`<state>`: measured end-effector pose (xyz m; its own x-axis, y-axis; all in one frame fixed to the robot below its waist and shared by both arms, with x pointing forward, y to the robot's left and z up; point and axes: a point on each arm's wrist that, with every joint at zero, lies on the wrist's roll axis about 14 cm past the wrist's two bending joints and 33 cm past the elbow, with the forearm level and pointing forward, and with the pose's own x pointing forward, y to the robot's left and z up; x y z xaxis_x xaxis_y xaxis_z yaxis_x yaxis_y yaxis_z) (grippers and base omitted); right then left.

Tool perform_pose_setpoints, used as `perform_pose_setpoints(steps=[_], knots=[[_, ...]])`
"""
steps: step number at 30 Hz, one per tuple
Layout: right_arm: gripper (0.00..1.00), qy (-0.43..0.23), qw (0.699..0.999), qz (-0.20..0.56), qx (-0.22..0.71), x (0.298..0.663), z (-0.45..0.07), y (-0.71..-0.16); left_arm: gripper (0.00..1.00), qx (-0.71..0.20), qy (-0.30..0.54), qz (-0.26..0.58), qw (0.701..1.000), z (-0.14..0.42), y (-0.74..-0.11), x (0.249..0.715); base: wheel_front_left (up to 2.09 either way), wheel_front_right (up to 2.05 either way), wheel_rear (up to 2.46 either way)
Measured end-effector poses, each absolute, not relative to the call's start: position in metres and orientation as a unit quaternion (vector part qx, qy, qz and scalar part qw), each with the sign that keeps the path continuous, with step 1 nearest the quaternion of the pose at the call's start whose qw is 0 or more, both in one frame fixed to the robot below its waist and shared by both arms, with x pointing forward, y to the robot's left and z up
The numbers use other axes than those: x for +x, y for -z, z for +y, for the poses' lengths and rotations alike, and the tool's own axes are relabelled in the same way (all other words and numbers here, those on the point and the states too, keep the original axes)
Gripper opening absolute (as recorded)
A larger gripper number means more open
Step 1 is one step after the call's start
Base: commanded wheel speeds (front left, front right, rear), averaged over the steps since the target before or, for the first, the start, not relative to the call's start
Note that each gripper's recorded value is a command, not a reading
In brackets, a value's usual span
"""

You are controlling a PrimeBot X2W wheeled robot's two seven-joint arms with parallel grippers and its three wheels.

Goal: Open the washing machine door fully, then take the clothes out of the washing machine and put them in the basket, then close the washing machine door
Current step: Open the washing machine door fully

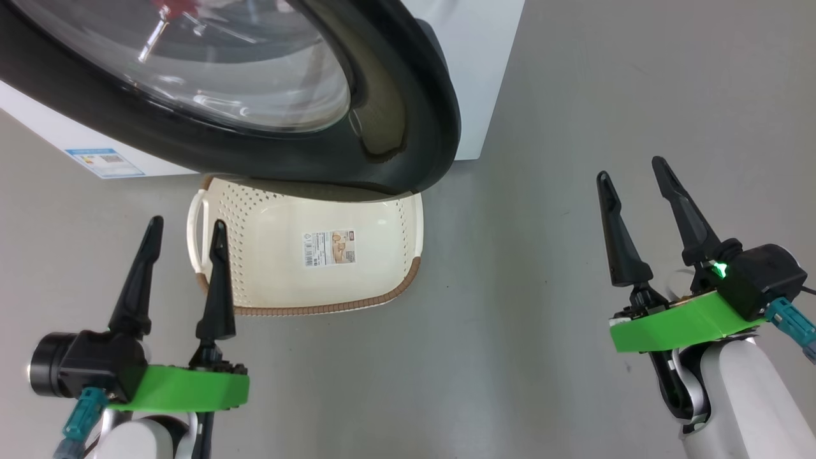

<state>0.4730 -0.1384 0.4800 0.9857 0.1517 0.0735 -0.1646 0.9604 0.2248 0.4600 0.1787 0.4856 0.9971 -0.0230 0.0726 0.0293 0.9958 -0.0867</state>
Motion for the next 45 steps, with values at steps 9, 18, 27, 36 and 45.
perform_pose_setpoints(steps=[9,18,27,36,45], knots=[[1.00,-0.080,0.989,-0.021,0.123,0.470,-0.137,-0.476,1.00,-0.044,0.012,-0.037,0.998,0.179,-0.487,0.459,0.00,0.00,0.00],[0.00,-0.078,0.986,-0.008,0.146,0.468,-0.135,-0.470,1.00,-0.043,0.012,-0.039,0.998,0.180,-0.489,0.456,0.00,0.00,0.00],[0.00,-0.081,0.944,0.010,0.321,0.490,-0.111,-0.471,1.00,-0.042,0.009,-0.031,0.999,0.182,-0.486,0.450,0.00,0.00,0.00],[0.00,-0.133,0.855,0.079,0.496,0.531,-0.065,-0.490,1.00,-0.041,0.008,-0.024,0.999,0.183,-0.480,0.449,0.00,0.00,0.00],[0.00,-0.183,0.738,0.163,0.629,0.562,-0.039,-0.514,1.00,-0.037,0.001,-0.023,0.999,0.189,-0.481,0.445,0.00,0.00,0.00]])
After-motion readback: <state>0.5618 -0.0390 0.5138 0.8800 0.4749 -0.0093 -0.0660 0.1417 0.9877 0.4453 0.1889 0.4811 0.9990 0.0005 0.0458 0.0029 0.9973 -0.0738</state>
